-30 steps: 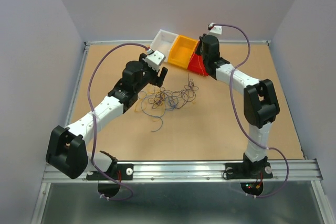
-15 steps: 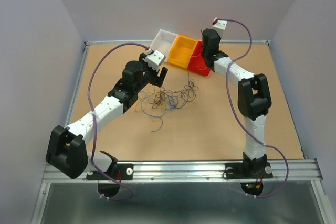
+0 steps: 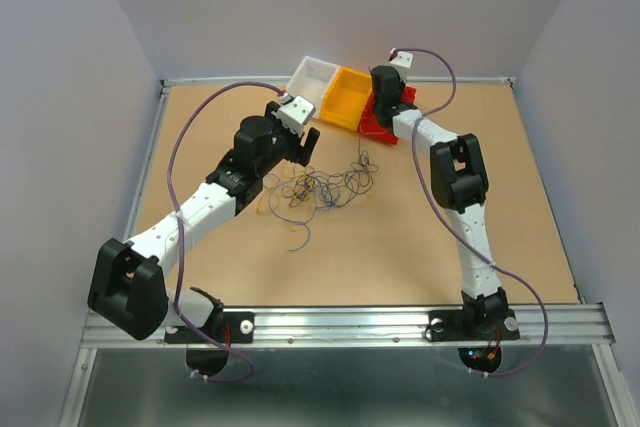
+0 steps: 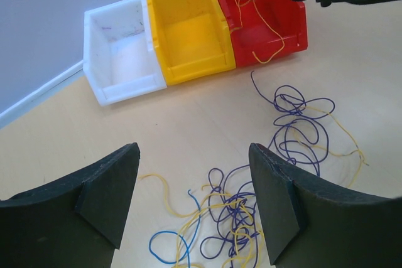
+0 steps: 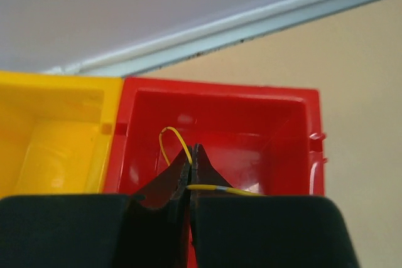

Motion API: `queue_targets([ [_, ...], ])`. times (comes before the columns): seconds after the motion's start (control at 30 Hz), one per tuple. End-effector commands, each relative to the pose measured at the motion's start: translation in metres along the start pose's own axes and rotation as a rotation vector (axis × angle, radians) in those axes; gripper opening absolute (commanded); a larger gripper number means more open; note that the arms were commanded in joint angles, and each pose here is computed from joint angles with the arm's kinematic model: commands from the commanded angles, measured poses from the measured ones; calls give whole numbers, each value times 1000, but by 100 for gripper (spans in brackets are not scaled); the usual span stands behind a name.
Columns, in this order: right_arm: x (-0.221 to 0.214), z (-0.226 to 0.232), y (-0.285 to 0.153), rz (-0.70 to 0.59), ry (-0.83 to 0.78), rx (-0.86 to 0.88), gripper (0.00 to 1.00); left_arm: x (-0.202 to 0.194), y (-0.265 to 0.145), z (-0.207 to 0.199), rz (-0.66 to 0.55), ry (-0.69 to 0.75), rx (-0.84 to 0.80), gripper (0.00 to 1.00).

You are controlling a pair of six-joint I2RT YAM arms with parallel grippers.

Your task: Untangle the cables

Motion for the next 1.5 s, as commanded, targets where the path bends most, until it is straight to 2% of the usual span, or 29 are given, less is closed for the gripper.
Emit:
queue_targets([
  [0.0, -5, 8, 8, 54, 75, 49, 1, 12, 1, 3, -49, 0, 13, 82],
  [0.17, -40, 4, 20, 191, 137, 69, 1, 11, 1, 2, -45, 0, 6, 82],
  [0.33, -42, -3, 21, 214, 159, 60, 1, 12, -1, 2, -48, -2, 6, 82],
  [0.47, -23, -7, 12, 196, 160, 70, 12, 11, 0, 2, -45, -1, 8, 82],
  [0.5, -7, -6, 7, 176, 167, 78, 20, 12, 0, 2, -48, 1, 8, 82],
  [0.63, 24, -10, -6, 134, 171, 89, 40, 10, 2, 2, -42, 3, 9, 82],
  [0.8, 45, -16, -16, 104, 172, 87, 47, 9, 2, 3, -39, 4, 8, 82],
  [1.0, 59, -22, -30, 94, 164, 97, 64, 7, 3, 3, -30, 3, 12, 82],
  [1.1, 62, -24, -42, 106, 148, 129, 69, 8, 3, 3, -32, 5, 11, 82],
  [1.27, 59, -20, -53, 134, 145, 191, 70, 5, 6, 2, -22, 6, 3, 82],
  [1.3, 55, -16, -52, 148, 149, 218, 64, 4, 6, 1, -18, 6, 1, 82],
  [1.37, 55, -8, -51, 161, 174, 256, 59, 3, 7, 1, -15, 7, 2, 82],
  [1.47, 51, 2, -51, 185, 203, 305, 61, 5, 6, 3, -18, 9, 9, 82],
])
Point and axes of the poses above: each gripper's point midway between its finger pads, its own y axis out along the fingers, its own z axis along the line the jaws close on, x = y × z, the point moved 2 cm from there along -y, back along the fingers, and after that the axes turned 3 degrees about -y, right-handed, at the moved point
